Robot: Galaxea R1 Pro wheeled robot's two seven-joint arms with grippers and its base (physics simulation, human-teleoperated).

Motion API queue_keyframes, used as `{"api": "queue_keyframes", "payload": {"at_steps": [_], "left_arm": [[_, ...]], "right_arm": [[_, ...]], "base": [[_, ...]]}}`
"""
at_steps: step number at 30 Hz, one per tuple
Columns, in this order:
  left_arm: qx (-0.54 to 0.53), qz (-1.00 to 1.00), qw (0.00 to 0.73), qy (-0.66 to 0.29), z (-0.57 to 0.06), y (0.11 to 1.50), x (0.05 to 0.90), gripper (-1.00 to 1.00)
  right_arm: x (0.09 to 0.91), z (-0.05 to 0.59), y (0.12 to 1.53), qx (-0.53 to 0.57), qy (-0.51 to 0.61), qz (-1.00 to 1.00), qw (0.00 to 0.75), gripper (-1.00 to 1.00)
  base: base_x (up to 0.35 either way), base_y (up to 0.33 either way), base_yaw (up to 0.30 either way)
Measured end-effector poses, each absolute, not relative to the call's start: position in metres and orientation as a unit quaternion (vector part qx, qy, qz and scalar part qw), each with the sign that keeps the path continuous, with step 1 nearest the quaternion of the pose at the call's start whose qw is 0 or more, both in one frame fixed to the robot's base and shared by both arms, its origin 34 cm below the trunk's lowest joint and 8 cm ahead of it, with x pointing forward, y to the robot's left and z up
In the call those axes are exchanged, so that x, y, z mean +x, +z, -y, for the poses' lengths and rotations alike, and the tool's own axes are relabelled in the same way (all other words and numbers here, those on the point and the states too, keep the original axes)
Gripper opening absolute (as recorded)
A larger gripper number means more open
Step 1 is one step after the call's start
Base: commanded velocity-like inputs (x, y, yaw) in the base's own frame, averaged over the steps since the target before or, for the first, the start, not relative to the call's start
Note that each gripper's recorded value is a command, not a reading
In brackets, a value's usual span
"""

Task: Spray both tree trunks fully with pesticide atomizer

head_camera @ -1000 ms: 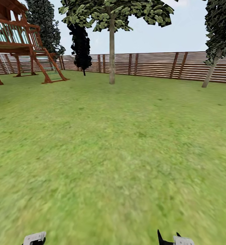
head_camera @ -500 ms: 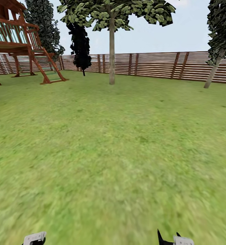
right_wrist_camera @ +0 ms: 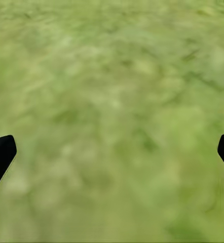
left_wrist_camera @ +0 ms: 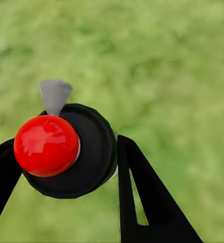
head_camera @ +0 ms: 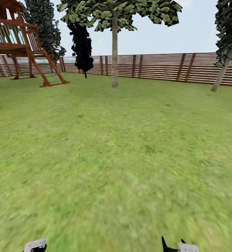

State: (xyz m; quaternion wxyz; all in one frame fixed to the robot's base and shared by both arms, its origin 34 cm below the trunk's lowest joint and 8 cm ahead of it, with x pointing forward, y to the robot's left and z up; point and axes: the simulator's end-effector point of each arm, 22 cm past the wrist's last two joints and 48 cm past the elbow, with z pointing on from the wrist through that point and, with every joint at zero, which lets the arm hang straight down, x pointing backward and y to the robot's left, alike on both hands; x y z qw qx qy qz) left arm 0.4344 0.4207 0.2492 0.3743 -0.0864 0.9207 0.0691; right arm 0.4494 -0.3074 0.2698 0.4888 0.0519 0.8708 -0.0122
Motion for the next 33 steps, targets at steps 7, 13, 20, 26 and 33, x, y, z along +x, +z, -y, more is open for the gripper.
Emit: {"api": "queue_keyframes", "payload": {"at_steps": [7,13,20,26,33], "left_arm": [[-0.086,-0.921,0.374,0.069,-0.4207,0.2492,0.4344,-1.00],[-0.086,-0.921,0.374,0.069,-0.4207,0.2492,0.4344,-1.00],[-0.086,-0.921,0.374,0.069,-0.4207,0.2492,0.4344,-1.00],[-0.086,-0.921,0.374,0.069,-0.4207,0.2492,0.4344,-1.00],[-0.086,-0.921,0.374,0.069,-0.4207,0.2492,0.4344,-1.00]], "right_arm": [[0.4494,0.3072,0.2698,0.052,-0.012,-0.871,0.489,1.00],[0.4494,0.3075,0.2698,0.052,-0.012,-0.871,0.489,1.00],[0.4493,0.3073,0.2698,0.052,-0.012,-0.871,0.489,1.00],[0.4494,0.3073,0.2698,0.052,-0.012,-0.871,0.489,1.00],[0.4494,0.3073,0.2699,0.052,-0.012,-0.871,0.489,1.00]], "base": [[0.340,0.000,0.000],[0.339,0.000,0.000],[0.340,0.000,0.000],[0.339,0.000,0.000],[0.340,0.000,0.000]]}}
